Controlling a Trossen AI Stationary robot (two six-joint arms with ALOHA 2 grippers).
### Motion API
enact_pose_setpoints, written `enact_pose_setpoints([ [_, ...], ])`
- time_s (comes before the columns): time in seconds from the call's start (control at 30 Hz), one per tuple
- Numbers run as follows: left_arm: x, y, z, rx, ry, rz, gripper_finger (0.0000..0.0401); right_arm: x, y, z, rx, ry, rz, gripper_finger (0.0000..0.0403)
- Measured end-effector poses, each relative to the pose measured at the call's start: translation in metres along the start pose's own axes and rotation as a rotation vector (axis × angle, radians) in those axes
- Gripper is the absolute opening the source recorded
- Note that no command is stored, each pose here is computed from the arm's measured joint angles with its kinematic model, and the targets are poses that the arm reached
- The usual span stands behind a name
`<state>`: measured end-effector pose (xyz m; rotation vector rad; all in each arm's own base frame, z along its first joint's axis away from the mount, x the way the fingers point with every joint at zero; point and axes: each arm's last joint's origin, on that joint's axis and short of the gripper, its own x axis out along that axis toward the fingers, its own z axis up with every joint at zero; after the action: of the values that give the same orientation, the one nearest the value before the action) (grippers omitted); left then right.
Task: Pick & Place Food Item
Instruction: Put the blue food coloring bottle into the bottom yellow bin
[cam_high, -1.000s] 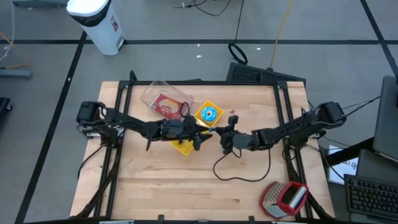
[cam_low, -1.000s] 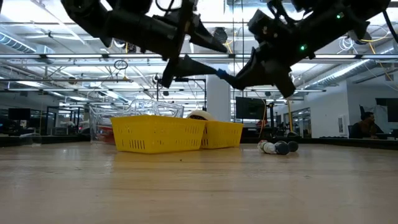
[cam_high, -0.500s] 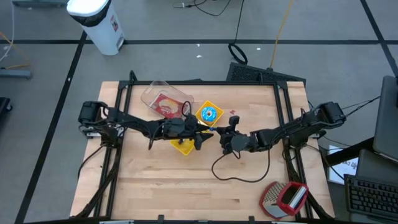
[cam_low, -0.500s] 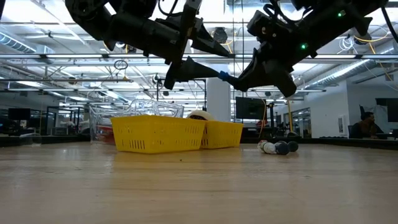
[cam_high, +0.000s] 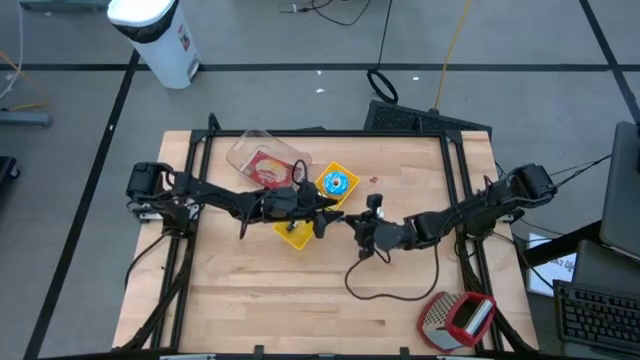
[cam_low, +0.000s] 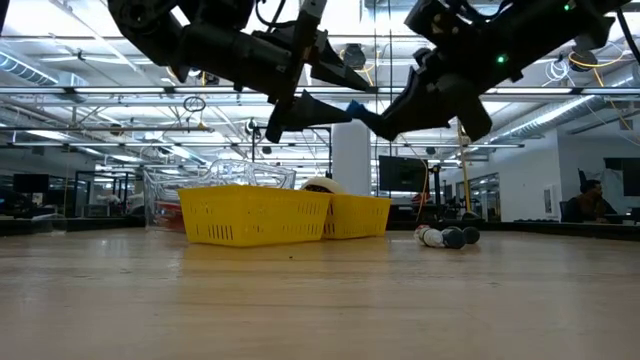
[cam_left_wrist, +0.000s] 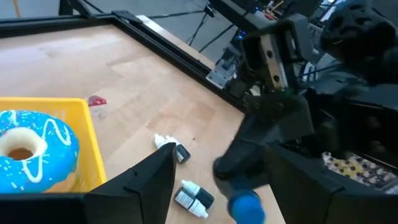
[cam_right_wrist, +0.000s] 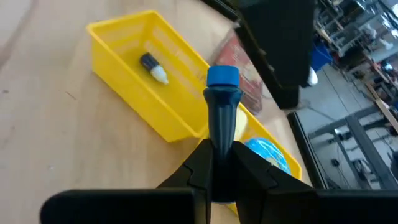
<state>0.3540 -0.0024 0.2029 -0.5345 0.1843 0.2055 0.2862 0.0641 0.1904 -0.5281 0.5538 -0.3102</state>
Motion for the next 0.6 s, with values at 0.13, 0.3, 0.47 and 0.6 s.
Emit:
enact_pose_setpoints([
  [0.13,0.000,-0.001,-0.001,-0.004,0.020,-0.030,0.0241,0.001,-0.004,0.006,-0.009,-0.053,-0.030,0.0028],
  [0.3,0.000,-0.001,-0.001,-0.014,0.025,-0.033,0.0241,0.003,-0.012,0.014,-0.034,-0.126,-0.075,0.0028],
  [0.47,0.000,-0.001,-0.001,-0.018,0.025,-0.032,0.0241,0.003,-0.013,0.017,-0.059,-0.157,-0.069,0.0027],
  [0.6,0.000,0.000,-0.001,-0.018,0.029,-0.031,0.0239,0.003,-0.012,0.016,-0.057,-0.162,-0.056,0.0031],
])
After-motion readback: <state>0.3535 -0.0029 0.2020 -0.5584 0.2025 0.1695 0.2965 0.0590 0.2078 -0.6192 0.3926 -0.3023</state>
